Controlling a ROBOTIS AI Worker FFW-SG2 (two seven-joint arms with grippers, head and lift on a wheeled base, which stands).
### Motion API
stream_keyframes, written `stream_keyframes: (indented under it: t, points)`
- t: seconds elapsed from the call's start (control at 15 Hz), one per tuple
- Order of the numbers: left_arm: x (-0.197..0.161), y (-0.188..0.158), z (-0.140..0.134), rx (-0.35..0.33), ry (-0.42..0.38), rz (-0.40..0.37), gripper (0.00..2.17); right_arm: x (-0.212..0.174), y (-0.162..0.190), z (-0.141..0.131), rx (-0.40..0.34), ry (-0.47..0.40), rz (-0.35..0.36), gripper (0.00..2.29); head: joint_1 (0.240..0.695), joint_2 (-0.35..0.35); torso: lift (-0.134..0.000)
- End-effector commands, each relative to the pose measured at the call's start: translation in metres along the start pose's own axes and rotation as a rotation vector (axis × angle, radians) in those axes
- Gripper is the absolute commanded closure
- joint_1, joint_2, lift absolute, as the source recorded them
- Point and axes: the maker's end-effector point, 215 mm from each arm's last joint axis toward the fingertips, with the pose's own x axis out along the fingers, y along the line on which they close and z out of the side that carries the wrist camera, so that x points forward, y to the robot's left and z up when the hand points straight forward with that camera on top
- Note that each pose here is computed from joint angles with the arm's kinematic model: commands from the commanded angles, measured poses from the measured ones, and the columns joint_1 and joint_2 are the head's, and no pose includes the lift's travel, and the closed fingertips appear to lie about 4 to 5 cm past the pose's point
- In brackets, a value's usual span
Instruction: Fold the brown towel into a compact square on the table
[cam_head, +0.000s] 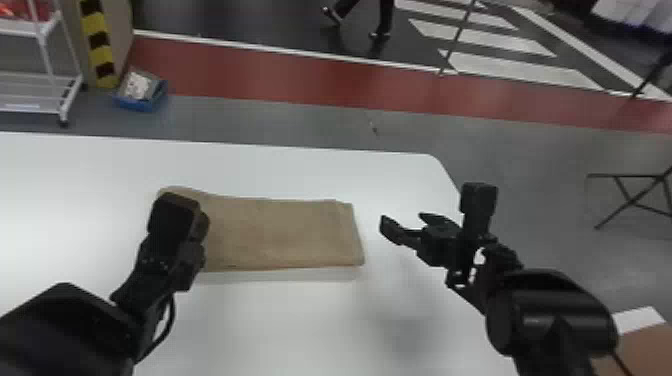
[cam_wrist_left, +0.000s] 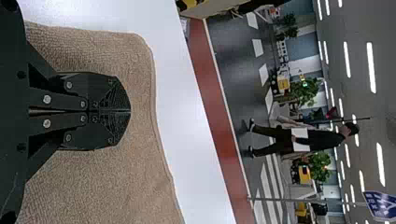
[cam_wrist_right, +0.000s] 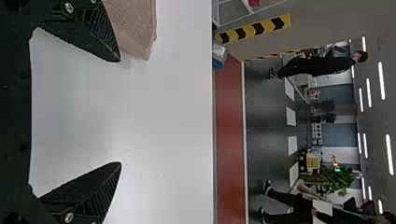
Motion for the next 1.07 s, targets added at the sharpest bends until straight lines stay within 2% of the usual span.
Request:
stream_keyframes:
  t: [0.0,0.2,0.33,0.4,0.67,1.0]
  points:
    - [0.000,0.009,-0.004,0.022,0.010,0.018,1.72,0.011,0.022,0.003,-0.003,0.015,0.036,0.09,0.695,-0.278,-0.124]
    - [0.001,0.015,-0.012,0.055,0.027,0.037,1.72,0.025,0.041,0.001,0.005,0.052,0.077,0.09,0.695,-0.245,-0.124]
    - [0.002,0.013,-0.013,0.062,0.028,0.035,1.72,0.033,0.060,0.003,0.011,0.057,0.148,0.12,0.695,-0.217,-0.124]
    - [0.002,0.012,-0.012,0.062,0.027,0.033,1.72,0.036,0.068,0.002,0.005,0.066,0.161,0.14,0.695,-0.209,-0.124]
    - [0.003,0.013,-0.015,0.066,0.035,0.033,1.72,0.047,0.078,-0.018,0.017,0.159,0.175,0.21,0.695,-0.184,-0.124]
    - [0.004,0.010,-0.020,0.075,0.043,0.031,1.72,0.056,0.088,-0.028,0.017,0.202,0.193,0.29,0.695,-0.173,-0.124]
